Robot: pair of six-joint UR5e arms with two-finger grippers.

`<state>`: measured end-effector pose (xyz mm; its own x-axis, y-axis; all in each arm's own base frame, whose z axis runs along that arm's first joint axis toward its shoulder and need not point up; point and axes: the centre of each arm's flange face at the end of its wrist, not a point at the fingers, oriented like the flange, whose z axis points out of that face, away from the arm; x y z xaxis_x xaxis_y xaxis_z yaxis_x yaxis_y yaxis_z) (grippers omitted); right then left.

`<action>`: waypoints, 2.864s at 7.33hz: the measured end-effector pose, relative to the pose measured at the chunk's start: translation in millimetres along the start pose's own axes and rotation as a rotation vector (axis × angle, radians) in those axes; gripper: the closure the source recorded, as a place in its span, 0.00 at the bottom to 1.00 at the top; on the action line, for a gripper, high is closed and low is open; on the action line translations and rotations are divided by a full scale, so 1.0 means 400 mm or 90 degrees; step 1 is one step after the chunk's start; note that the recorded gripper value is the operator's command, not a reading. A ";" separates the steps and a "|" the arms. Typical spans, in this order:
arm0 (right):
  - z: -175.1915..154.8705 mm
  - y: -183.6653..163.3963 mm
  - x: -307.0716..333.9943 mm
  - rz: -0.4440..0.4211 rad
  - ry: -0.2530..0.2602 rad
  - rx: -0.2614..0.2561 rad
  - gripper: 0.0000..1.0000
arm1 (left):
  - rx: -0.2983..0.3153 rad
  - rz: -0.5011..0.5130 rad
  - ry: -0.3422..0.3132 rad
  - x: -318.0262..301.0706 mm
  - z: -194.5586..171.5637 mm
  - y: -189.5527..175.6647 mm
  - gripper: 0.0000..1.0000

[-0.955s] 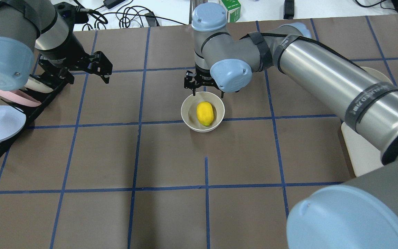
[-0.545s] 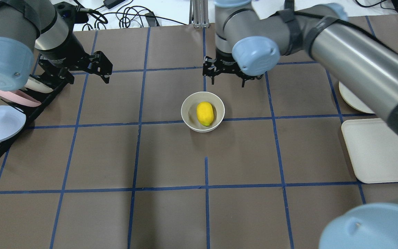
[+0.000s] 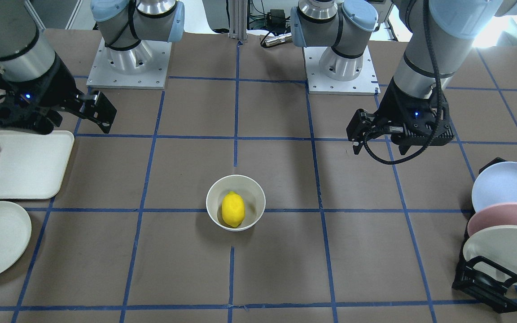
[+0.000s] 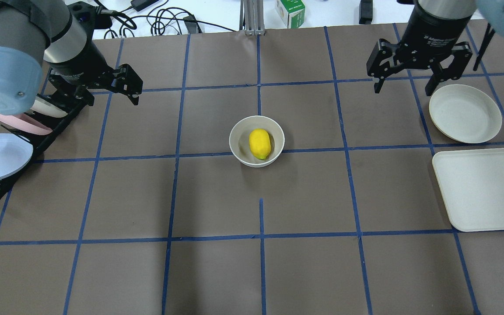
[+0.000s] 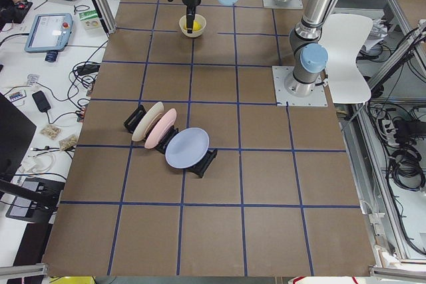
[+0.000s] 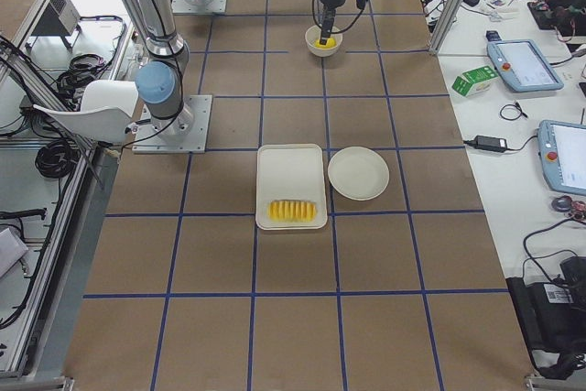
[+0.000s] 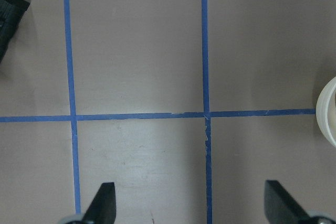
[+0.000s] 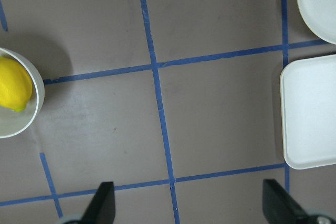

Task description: Place bowl and put lemon in it

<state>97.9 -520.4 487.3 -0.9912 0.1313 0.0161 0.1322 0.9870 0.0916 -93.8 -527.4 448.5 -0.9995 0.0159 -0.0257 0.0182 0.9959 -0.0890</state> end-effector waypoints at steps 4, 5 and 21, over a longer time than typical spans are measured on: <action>0.021 0.113 -0.039 0.015 -0.019 -0.014 0.00 | 0.000 0.000 0.001 0.000 0.000 0.000 0.00; 0.017 0.115 -0.042 0.018 -0.023 -0.009 0.00 | 0.001 0.000 0.001 0.000 -0.001 0.001 0.00; -0.019 0.147 -0.030 0.023 -0.014 0.021 0.00 | -0.011 0.003 -0.002 0.053 -0.054 0.051 0.00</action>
<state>117.6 -464.8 500.1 -0.9857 0.1683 -0.0026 0.1679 0.9840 0.0589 -115.3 -504.9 467.7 -0.9994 0.0199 -0.0291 0.0219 0.9972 -0.0714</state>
